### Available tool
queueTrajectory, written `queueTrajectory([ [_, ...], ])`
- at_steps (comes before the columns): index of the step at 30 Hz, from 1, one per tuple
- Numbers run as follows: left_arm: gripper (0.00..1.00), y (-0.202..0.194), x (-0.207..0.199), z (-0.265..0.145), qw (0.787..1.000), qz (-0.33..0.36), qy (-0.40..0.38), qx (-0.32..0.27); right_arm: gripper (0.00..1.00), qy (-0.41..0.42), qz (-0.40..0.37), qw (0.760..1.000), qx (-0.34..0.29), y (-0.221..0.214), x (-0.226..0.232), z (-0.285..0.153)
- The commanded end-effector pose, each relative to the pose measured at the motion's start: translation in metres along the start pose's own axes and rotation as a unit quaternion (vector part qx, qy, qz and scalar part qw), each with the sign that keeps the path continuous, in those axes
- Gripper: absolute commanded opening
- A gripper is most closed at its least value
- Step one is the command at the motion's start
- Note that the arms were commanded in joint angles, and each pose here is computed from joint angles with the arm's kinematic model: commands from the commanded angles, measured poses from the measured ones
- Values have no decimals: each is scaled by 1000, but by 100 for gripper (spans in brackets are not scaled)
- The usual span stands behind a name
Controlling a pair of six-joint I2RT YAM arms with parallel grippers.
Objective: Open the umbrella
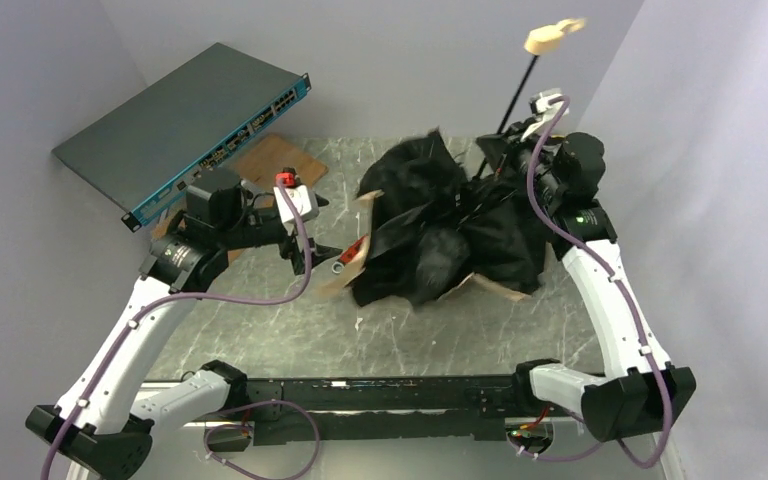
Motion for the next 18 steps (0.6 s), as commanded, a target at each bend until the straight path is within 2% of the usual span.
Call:
queueTrajectory([
  [1, 100, 12, 1, 4, 997, 54, 13, -50, 0, 35, -71, 992, -94, 43, 20, -9],
  [3, 100, 10, -8, 9, 994, 100, -12, -49, 0, 114, -85, 986, -89, 36, 70, -14],
  [5, 100, 8, -19, 16, 987, 151, -20, -41, 0, 86, -145, 981, -97, 35, 67, -16],
  [6, 100, 7, -21, 18, 986, 164, -10, -43, 0, 54, -157, 981, -103, 34, 58, -14],
  [7, 100, 5, -23, 20, 984, 170, -3, -49, 0, 60, -151, 981, -105, 37, 59, -14],
  [9, 100, 3, -27, 21, 980, 188, -1, -59, 0, 154, -120, 979, -63, 29, 87, -20],
  [10, 100, 0, -28, 23, 979, 198, -6, -54, 0, 140, -118, 982, -50, 24, 88, -20],
  [11, 100, -1, -28, 24, 979, 200, -4, -45, 0, 70, -144, 986, -49, 18, 67, -16],
  [12, 100, 0, -26, 24, 981, 191, 3, -39, 0, -45, -176, 980, -75, 25, 21, -17],
  [13, 100, 2, -20, 23, 986, 159, 28, -30, 0, -118, -172, 974, -85, 26, -20, -22],
  [14, 100, 2, -12, 21, 991, 121, 56, -21, 0, -131, -146, 977, -87, 30, -48, -29],
  [16, 100, -2, -1, 16, 997, 57, 49, -17, 0, -94, -92, 989, -68, 36, -49, -25],
  [18, 100, -3, 12, 11, 998, 15, 53, -20, 0, -9, -58, 996, -67, 32, -3, -17],
])
Point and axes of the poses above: each gripper's point midway between its finger pads, its own z axis out along the fingers, its own x axis along the line the jaws close on, y = z × x, the point moved 6 cm from there along -z, back along the fingers, and after that the axes turned 2 degrees about z, right-handed, at the moved point
